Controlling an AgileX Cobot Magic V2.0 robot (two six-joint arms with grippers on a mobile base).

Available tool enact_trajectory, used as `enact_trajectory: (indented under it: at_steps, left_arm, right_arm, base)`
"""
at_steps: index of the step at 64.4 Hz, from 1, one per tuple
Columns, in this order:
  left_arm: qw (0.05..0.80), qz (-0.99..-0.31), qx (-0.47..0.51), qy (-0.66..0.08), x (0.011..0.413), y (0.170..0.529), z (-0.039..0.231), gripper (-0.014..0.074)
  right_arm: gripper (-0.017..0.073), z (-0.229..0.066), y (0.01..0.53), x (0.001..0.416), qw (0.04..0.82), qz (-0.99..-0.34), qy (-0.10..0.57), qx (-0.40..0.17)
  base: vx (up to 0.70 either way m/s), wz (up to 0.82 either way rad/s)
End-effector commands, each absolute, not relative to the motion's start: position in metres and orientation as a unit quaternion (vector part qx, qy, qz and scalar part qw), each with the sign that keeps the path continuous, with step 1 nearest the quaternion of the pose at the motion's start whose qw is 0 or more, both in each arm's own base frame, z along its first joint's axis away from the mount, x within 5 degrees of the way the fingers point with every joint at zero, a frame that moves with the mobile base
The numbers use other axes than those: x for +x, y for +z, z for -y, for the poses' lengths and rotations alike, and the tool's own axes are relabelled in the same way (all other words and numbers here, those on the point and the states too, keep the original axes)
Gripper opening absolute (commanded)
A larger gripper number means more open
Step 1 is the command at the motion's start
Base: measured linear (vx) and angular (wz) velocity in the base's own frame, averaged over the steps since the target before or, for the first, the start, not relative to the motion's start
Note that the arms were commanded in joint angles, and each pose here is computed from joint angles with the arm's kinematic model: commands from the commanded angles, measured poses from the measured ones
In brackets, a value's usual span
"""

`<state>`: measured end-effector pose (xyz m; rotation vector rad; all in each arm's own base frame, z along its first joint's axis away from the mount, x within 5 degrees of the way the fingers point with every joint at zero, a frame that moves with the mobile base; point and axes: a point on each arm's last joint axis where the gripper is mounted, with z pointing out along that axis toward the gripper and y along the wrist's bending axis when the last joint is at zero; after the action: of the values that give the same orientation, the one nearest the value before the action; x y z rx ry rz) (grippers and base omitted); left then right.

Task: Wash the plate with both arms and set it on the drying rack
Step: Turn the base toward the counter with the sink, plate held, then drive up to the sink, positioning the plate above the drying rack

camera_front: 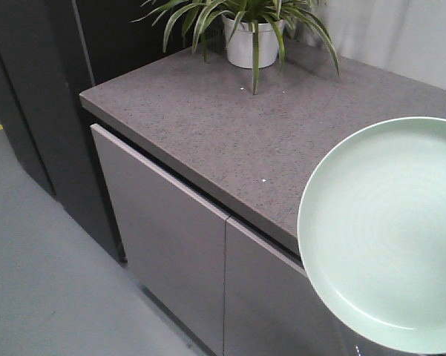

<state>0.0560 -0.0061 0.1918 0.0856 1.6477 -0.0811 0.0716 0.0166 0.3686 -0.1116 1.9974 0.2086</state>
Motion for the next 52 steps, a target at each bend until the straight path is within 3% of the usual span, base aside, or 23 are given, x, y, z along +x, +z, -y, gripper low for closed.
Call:
enact_trajectory:
  at_steps: [1, 52]
  left_arm:
    - [0.7, -0.713, 0.031, -0.041, 0.0563, 0.1898, 0.0059, 0.0004]
    - [0.7, -0.713, 0.031, -0.041, 0.0563, 0.1898, 0.0059, 0.0004]
  right_arm:
    - [-0.0003, -0.0162, 0.3823, 0.0739, 0.575, -0.812, 0.087, -0.045]
    - [-0.0003, -0.0162, 0.3823, 0.0739, 0.575, -0.812, 0.087, -0.045]
  base:
    - [0.08, -0.32]
    - [0.09, -0.37]
